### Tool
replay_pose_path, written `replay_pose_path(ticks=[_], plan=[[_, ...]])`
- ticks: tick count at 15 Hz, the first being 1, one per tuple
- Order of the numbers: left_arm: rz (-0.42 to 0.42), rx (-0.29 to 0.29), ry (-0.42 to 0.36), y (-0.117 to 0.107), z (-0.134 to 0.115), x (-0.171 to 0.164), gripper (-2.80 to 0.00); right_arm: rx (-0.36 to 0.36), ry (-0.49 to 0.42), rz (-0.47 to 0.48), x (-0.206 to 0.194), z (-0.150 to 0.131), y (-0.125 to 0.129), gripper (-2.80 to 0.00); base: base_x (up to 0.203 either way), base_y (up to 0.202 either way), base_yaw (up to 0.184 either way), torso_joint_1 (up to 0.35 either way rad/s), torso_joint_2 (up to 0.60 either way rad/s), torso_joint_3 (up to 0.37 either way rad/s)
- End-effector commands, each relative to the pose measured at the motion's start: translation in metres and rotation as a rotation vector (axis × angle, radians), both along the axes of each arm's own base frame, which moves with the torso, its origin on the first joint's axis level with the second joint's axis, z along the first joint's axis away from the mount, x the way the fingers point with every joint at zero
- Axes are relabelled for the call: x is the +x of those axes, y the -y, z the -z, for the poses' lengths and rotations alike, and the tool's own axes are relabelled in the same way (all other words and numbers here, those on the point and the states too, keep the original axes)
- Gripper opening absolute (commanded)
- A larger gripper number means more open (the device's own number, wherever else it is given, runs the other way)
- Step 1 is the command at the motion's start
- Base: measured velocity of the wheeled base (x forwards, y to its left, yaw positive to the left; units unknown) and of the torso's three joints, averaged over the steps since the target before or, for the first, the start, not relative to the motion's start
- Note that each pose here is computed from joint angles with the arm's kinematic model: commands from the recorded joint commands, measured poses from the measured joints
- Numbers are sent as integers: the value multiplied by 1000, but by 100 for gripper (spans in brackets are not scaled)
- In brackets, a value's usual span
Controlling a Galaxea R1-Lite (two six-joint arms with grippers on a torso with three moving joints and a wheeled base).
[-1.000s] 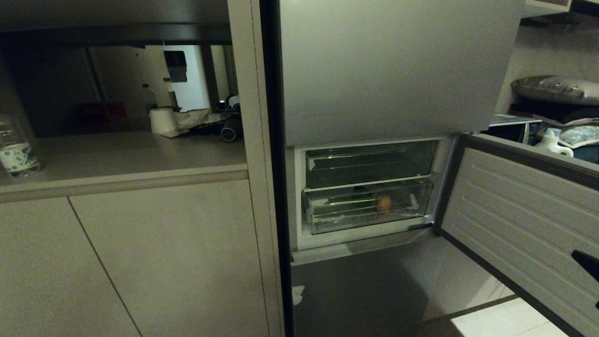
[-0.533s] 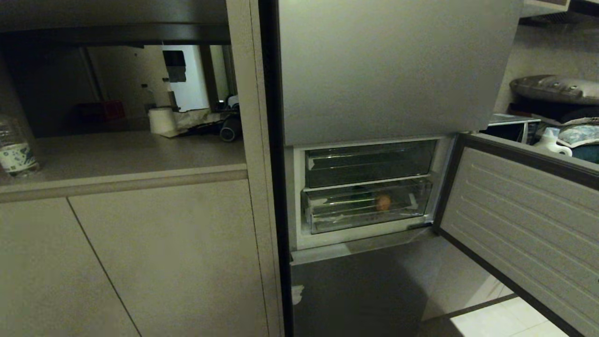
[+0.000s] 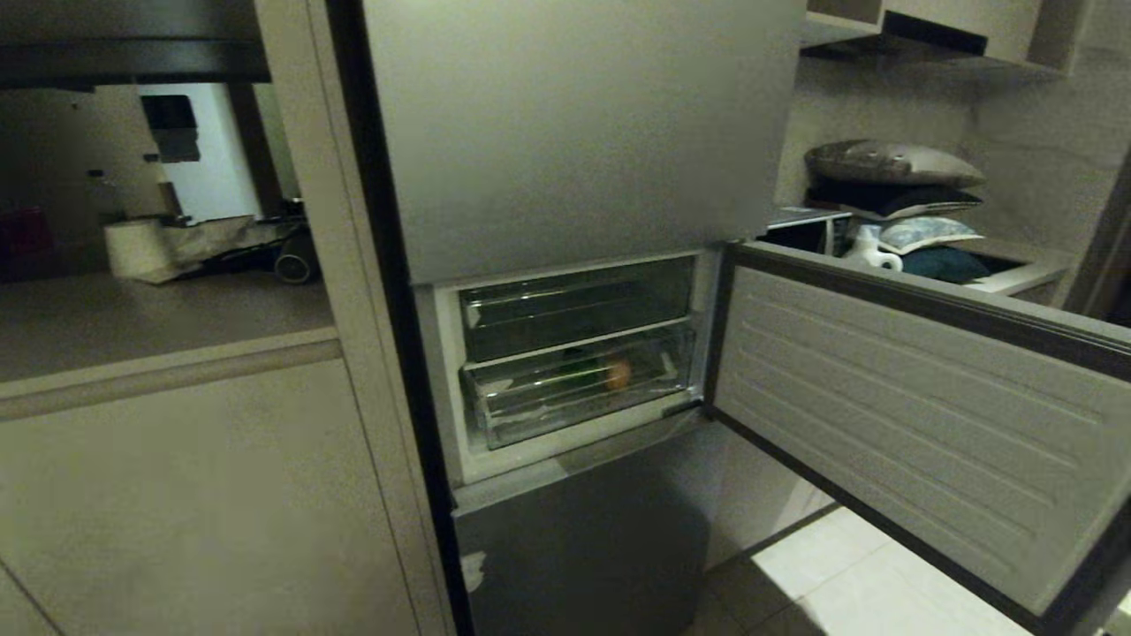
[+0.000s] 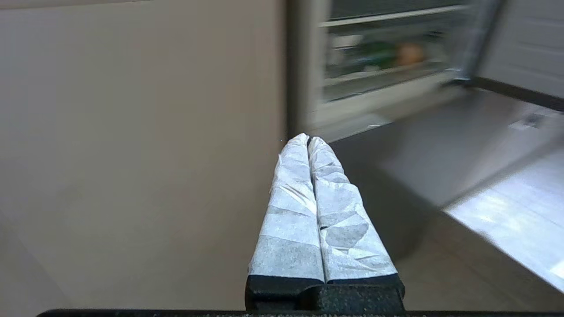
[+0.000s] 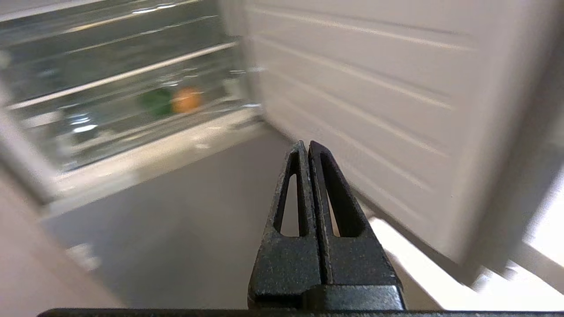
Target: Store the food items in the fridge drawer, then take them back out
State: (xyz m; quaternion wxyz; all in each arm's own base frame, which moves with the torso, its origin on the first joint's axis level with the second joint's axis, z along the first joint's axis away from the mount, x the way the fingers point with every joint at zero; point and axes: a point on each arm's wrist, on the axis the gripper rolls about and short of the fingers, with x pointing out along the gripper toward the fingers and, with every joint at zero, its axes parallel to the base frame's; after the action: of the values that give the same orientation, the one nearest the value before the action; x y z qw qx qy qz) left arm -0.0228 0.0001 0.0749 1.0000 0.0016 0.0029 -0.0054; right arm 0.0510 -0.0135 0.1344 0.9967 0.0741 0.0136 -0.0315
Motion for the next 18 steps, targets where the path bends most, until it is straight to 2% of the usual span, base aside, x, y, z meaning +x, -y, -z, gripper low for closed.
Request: replay_pose_path(ticks=[1, 6, 9, 12, 18], plan=[[0, 0, -2, 0, 0, 0, -280, 15, -27, 3, -1, 8, 0, -280, 0, 8, -180, 0, 2, 2], [0, 0, -2, 0, 0, 0, -280, 39, -66, 77, 13, -1, 11, -280, -1, 8, -174, 5, 2, 2], [0, 0, -2, 0, 0, 0, -280, 70, -116, 248, 35, -16, 39, -280, -1, 3, -74, 2, 2, 3], [0, 0, -2, 0, 0, 0, -280, 118, -185, 360, 57, -20, 72, -280, 0, 0, 0, 0, 0, 0], [0, 0, 0, 0, 0, 0, -280, 147, -230, 372, 113, -27, 127, -280, 0, 0, 0, 0, 0, 0]])
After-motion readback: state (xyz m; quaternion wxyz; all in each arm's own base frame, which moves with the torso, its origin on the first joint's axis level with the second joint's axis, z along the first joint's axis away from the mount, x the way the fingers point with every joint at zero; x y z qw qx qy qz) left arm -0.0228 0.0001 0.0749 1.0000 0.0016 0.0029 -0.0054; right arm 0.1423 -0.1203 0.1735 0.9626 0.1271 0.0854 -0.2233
